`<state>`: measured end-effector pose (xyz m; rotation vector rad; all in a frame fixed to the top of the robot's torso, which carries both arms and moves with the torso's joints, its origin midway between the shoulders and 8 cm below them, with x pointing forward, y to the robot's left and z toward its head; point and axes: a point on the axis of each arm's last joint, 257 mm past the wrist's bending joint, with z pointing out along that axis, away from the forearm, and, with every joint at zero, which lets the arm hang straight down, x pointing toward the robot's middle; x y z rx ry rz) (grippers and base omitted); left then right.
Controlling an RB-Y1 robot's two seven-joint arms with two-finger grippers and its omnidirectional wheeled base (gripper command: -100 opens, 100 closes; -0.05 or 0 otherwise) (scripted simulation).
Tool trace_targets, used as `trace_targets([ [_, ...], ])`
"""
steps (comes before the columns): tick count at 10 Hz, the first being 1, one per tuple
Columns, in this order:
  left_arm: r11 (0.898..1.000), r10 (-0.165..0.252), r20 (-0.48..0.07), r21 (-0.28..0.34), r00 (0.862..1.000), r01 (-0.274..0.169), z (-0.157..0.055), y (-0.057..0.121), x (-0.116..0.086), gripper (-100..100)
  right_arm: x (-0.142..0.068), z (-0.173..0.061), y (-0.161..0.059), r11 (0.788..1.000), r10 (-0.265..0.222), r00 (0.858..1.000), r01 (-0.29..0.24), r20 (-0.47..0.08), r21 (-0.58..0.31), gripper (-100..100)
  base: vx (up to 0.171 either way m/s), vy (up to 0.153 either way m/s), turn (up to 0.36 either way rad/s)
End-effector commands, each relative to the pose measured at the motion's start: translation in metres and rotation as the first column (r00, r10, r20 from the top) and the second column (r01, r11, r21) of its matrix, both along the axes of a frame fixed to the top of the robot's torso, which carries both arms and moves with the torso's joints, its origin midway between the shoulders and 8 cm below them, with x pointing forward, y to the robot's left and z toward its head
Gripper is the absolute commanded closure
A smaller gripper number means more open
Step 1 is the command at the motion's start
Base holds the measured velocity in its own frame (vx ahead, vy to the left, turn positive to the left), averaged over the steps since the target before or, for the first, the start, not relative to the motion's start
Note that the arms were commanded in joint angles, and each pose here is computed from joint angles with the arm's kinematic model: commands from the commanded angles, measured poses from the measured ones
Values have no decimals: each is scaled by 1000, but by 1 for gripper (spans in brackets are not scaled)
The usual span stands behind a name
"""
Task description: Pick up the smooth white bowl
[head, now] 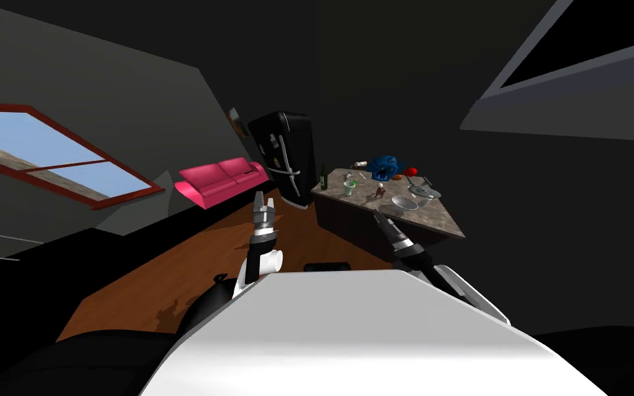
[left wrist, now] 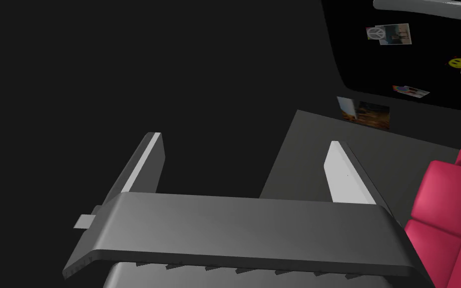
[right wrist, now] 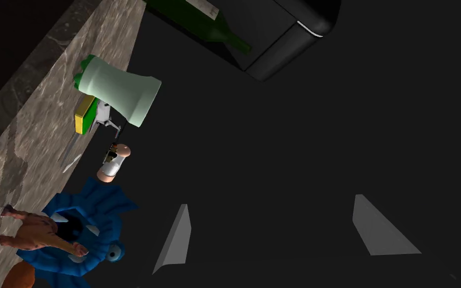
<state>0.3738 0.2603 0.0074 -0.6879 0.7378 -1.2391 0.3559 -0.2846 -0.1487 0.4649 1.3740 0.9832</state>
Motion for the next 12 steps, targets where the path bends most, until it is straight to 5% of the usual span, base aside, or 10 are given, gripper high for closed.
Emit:
trace_targets([
  [1,1000,0,0,0,1000,0,0,0,0,0,-3,-13,-5,999,6,999,-8,-42,-34,-100,-25,96,75],
  [4,1000,0,0,0,1000,0,0,0,0,0,-16,-64,-28,993,-10,984,-11,-179,-119,-100,-20,76,152],
  [5,1000,0,0,0,1000,0,0,0,0,0,-16,-64,-28,992,-6,984,-17,-180,-126,-100,-4,50,100],
  [6,1000,0,0,0,1000,0,0,0,0,0,-26,-90,-43,985,-24,968,-20,-248,-170,-100,-7,65,167],
  [7,1000,0,0,0,1000,0,0,0,0,0,-26,-90,-43,984,-20,968,-26,-250,-178,-100,-14,51,98],
  [8,1000,0,0,0,1000,0,0,0,0,0,-38,-115,-61,974,-43,947,-31,-317,-225,-100,-20,69,229],
  [9,1000,0,0,0,1000,0,0,0,0,0,-38,-115,-61,972,-39,947,-38,-319,-233,-100,-13,54,95],
  [11,1000,0,0,0,1000,0,0,0,0,0,-67,-159,-99,944,-96,894,-58,-437,-326,-100,-23,74,230],
  [12,1000,0,0,0,1000,0,0,0,0,0,-68,-161,-104,936,-97,889,-71,-447,-344,-100,-14,71,105],
])
